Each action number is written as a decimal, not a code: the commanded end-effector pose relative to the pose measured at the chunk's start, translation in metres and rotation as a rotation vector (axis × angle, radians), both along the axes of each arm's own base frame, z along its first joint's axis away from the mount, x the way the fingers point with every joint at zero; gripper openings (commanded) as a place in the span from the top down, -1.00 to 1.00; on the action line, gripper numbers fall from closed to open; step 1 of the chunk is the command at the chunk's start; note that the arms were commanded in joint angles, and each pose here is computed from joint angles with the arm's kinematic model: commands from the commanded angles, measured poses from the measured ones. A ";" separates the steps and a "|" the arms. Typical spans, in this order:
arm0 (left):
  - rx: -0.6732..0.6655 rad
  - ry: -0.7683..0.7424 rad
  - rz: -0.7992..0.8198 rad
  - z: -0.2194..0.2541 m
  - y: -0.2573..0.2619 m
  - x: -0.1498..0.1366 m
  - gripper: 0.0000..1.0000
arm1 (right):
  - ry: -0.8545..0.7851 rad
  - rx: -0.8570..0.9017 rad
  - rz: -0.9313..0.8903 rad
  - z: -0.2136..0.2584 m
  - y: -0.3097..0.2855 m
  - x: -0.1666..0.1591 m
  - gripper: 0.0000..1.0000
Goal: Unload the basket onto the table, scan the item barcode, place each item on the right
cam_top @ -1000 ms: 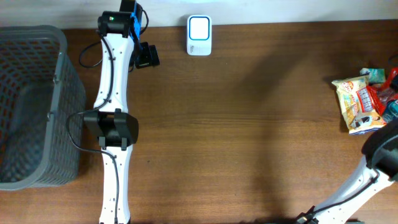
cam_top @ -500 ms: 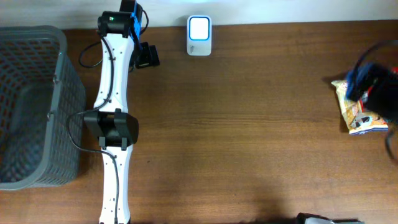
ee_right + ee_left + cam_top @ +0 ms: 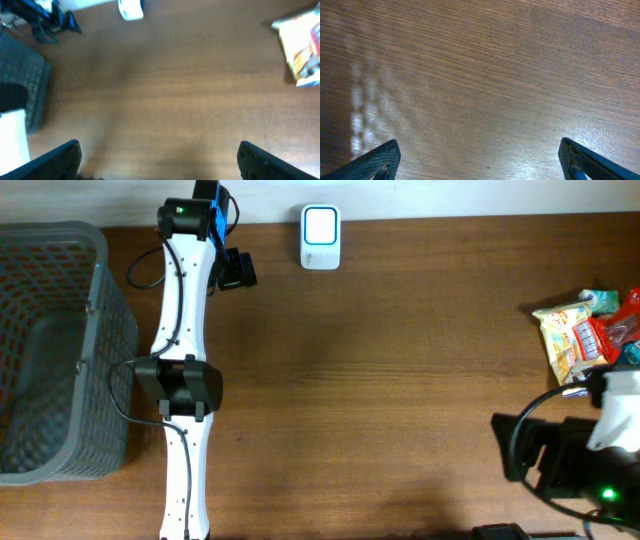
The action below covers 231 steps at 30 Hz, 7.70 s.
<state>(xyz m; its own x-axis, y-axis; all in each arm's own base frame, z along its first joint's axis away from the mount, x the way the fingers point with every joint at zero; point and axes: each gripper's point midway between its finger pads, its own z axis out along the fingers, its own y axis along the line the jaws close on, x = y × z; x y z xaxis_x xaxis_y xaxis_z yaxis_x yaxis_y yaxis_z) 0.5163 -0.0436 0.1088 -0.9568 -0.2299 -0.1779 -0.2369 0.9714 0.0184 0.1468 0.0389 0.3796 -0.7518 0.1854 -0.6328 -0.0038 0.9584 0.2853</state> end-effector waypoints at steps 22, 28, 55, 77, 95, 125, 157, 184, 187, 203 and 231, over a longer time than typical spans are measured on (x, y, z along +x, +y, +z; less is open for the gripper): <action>-0.008 -0.023 0.009 0.012 -0.001 0.000 -0.99 | -0.880 -0.026 0.013 -0.194 0.006 0.095 -0.97; -0.008 -0.023 0.011 0.012 0.000 0.000 -0.98 | -0.759 -0.078 -0.065 -0.223 -0.010 0.098 -0.97; -0.008 -0.023 0.010 0.012 0.000 0.000 -0.98 | -0.758 -0.078 -0.067 -0.223 -0.010 0.098 -0.97; 0.099 -0.294 -0.026 0.162 -0.005 -0.041 -0.99 | -0.758 -0.078 -0.067 -0.223 -0.010 0.098 -0.97; 0.062 -0.559 -0.297 0.093 -0.014 -0.217 -0.98 | -0.758 -0.078 -0.067 -0.223 -0.010 0.098 -0.97; 0.145 -1.366 -0.426 0.071 0.015 -0.275 -0.98 | -0.758 -0.078 -0.067 -0.223 -0.010 0.098 -0.97; 0.178 -1.303 -0.134 0.048 0.057 -0.271 -0.98 | -0.758 -0.078 -0.067 -0.223 -0.010 0.098 -0.97; 0.186 -1.303 -0.191 0.048 0.051 -0.271 -0.98 | -0.759 -0.078 -0.067 -0.223 -0.010 0.098 -0.97; 0.186 -1.303 -0.191 0.048 0.051 -0.271 -0.98 | -0.760 -0.079 -0.069 -0.223 -0.011 0.098 -0.97; 0.186 -1.303 -0.191 0.048 0.051 -0.271 -0.98 | -0.767 -0.344 -0.092 -0.225 -0.039 0.099 -0.97; 0.186 -1.303 -0.191 0.048 0.051 -0.271 -0.98 | -0.767 -0.319 -0.102 -0.224 -0.039 0.099 -0.97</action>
